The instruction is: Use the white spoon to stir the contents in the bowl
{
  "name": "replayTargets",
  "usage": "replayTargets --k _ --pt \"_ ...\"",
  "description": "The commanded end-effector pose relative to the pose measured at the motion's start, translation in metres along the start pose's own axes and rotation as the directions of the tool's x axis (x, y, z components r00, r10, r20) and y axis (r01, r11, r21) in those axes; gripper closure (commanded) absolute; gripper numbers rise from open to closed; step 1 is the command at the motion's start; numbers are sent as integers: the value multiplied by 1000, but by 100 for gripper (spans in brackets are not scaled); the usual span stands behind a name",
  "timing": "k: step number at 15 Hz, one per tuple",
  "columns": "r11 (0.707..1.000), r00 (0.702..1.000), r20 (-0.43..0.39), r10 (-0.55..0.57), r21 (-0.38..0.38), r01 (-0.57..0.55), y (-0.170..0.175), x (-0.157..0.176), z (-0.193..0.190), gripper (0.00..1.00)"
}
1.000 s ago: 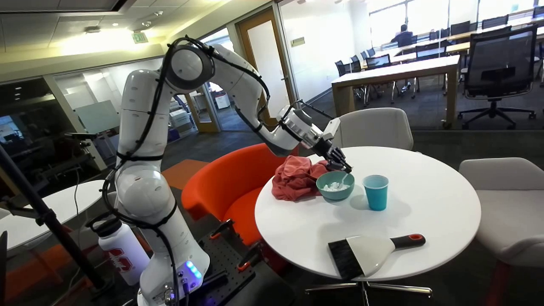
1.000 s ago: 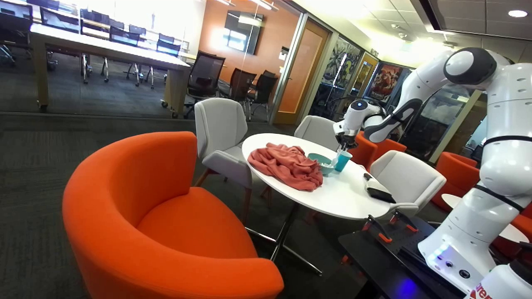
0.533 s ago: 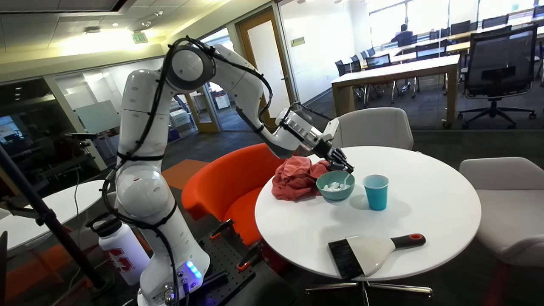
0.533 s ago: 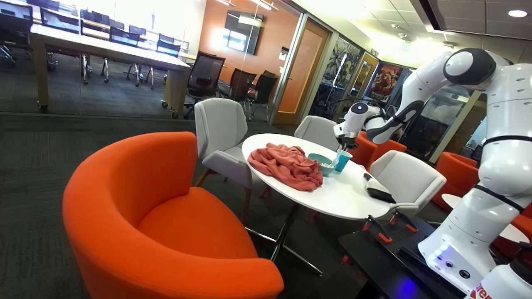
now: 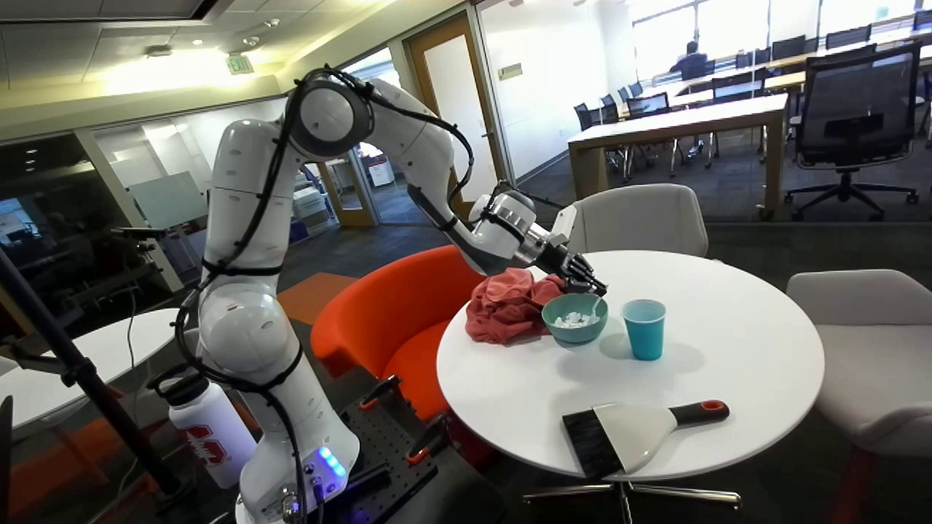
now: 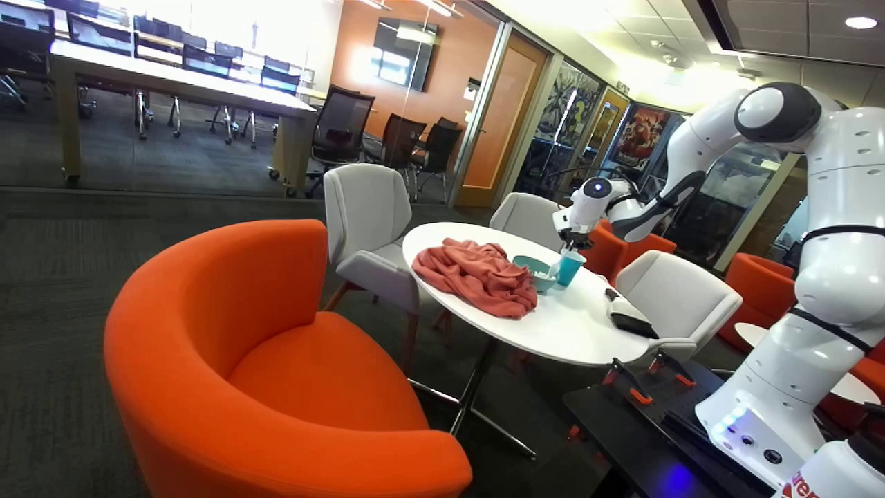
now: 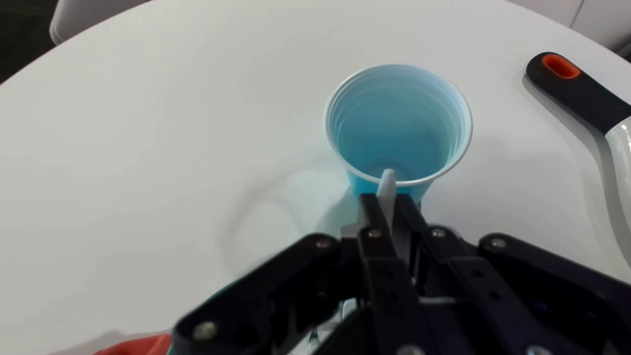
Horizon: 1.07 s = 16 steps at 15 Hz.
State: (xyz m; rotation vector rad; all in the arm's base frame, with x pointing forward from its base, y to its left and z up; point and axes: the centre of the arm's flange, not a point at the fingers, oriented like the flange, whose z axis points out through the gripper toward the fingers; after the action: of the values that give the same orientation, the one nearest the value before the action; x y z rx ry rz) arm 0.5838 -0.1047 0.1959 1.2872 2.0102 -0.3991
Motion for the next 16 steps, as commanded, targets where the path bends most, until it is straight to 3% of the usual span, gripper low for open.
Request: replayTargets --k 1,10,16 --pt "999 999 24 31 -39 -30 2 6 8 97" --pt "989 995 37 87 -126 -82 10 18 17 97" --pt "980 993 -11 117 -158 -117 18 27 20 97"
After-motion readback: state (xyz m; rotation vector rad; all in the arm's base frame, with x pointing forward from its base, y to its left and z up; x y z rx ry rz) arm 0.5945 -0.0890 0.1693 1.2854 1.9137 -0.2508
